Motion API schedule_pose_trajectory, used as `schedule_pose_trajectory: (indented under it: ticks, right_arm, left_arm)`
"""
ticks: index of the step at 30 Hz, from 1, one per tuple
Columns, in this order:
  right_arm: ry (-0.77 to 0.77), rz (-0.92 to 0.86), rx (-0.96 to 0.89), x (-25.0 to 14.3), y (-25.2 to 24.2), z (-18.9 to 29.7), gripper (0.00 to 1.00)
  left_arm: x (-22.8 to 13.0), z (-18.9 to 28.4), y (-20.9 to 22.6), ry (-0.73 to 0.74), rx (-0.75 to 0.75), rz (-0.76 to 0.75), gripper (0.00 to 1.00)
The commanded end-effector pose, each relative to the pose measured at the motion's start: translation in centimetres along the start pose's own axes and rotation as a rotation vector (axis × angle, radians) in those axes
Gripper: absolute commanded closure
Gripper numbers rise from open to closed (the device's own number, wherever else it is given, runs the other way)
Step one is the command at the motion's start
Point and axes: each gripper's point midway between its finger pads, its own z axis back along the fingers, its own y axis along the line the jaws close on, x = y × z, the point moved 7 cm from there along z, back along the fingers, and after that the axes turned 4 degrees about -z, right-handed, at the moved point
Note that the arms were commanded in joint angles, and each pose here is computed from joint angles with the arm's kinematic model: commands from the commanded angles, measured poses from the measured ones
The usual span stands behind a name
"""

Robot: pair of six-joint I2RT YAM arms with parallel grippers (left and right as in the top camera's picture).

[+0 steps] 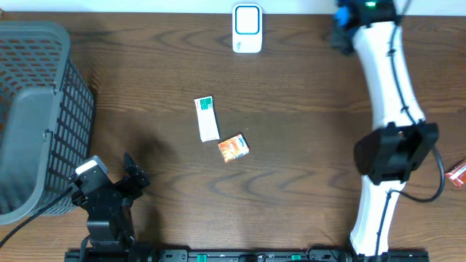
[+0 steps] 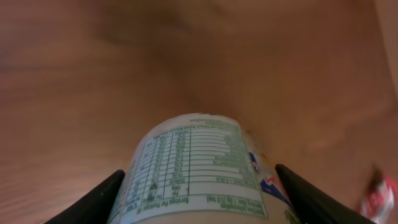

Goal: Scan the item barcode
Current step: 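Carry the bottle right and set it down at the right edge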

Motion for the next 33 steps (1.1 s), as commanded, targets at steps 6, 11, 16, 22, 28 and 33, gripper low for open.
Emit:
schedule_pose_trajectory:
  ticks: [6,11,16,22,28,33]
  right_arm:
    - [0.277,-0.189,-0.054,-2.6,-8.6,-10.6,0.5]
    - [0.388,-0.297,-0.048,-4.4,-13.5,-14.3,0.51]
    - [0.459,-0.404,-0.045,-6.2,-18.1,-16.8,0.5]
    - [0.508,-0.561,-0.077,-8.4,-23.4,-18.9,0.41]
    - [0.536,-0.705,0.002,-10.1,-27.3,-19.5,0.42]
    - [0.54,-0.74,0.131,-10.9,-29.1,-19.0,0.33]
  left_arm:
    - [0.0,0.0,0.1,-0.003,0.006,0.007,0.01]
    - [0.0,0.0,0.1,-0.003,0.006,0.007,0.01]
    - [0.0,0.0,0.1,-0.003,0.006,0.007,0.01]
    - [0.0,0.0,0.1,-0.003,0.006,0.007,0.02]
    - [0.0,0.0,0.1,-0.003,0.006,0.007,0.01]
    - [0.0,0.0,0.1,-0.003,0.006,0.007,0.01]
